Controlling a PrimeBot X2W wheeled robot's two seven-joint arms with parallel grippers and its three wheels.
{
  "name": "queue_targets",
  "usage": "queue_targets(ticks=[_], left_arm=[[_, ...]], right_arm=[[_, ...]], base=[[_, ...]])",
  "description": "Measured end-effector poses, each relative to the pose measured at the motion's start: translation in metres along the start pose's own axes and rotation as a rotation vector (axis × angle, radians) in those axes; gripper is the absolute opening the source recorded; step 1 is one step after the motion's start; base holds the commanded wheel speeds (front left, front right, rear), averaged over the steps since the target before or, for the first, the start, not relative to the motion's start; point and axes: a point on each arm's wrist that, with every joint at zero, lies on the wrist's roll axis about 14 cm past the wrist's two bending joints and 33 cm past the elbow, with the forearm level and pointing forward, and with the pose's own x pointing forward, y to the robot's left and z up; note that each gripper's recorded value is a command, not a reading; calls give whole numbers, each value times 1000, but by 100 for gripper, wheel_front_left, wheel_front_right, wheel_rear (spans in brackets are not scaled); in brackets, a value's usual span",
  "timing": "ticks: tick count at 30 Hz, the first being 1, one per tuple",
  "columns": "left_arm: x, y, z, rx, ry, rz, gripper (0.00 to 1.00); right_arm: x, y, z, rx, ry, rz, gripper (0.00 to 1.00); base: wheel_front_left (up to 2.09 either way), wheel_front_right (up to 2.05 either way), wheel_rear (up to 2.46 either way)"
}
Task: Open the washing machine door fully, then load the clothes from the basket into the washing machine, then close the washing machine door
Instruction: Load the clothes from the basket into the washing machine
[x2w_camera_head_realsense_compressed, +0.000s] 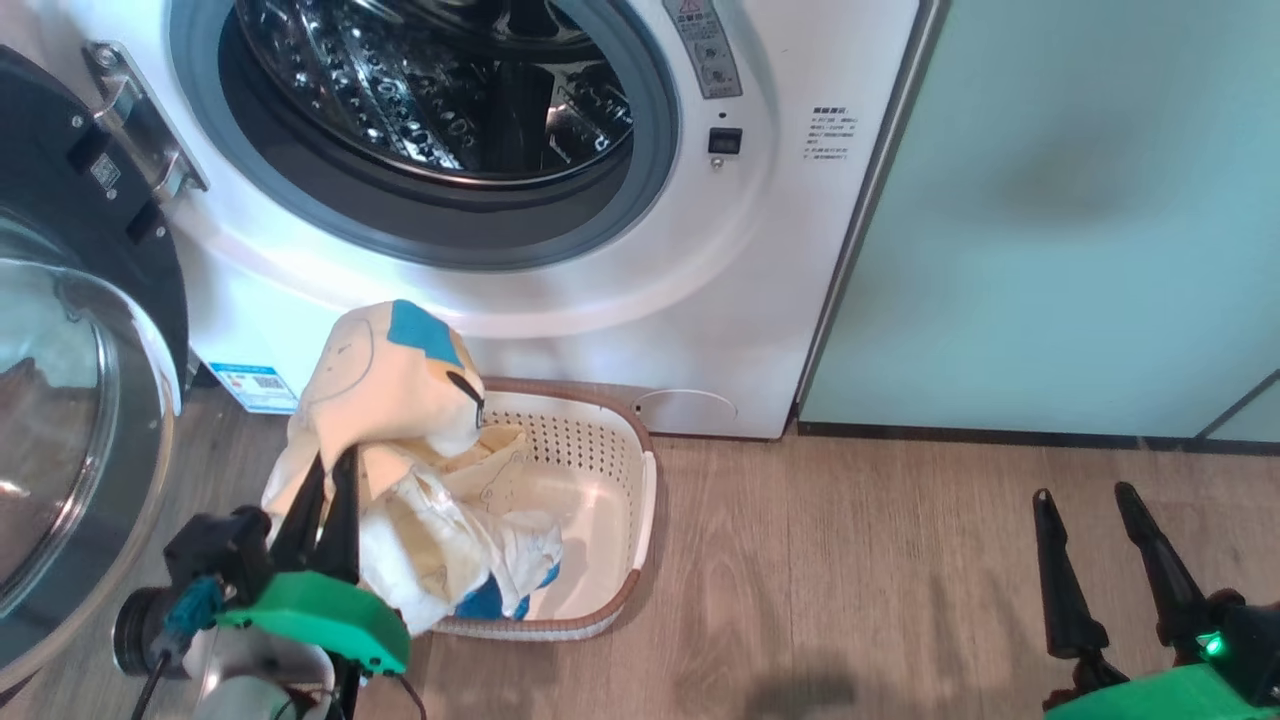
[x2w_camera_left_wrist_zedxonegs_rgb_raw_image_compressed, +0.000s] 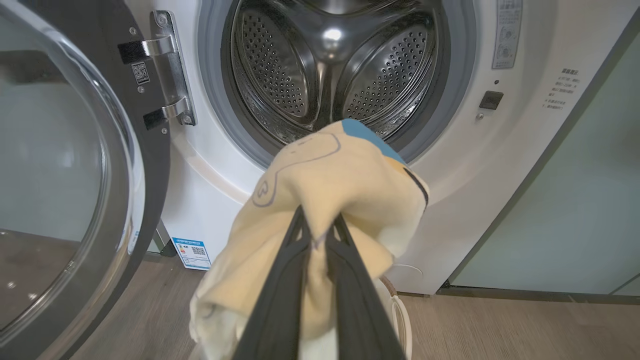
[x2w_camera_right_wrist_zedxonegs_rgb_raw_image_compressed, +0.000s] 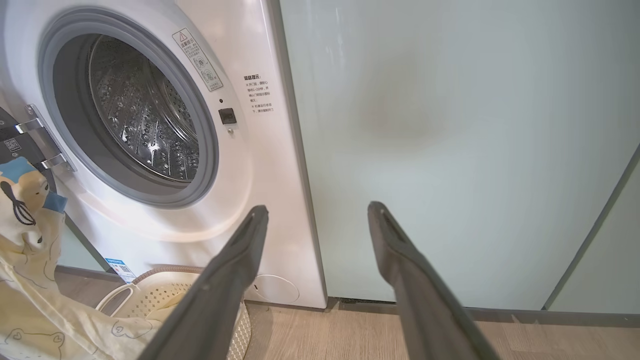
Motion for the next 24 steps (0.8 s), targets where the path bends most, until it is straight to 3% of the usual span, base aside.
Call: queue_targets(ticks=[24], left_arm=[[-3,-1,-5,-15,27,-1,0]], right_arm=[[0,2,0,7,-1,4,100]], base=[[0,0,0]])
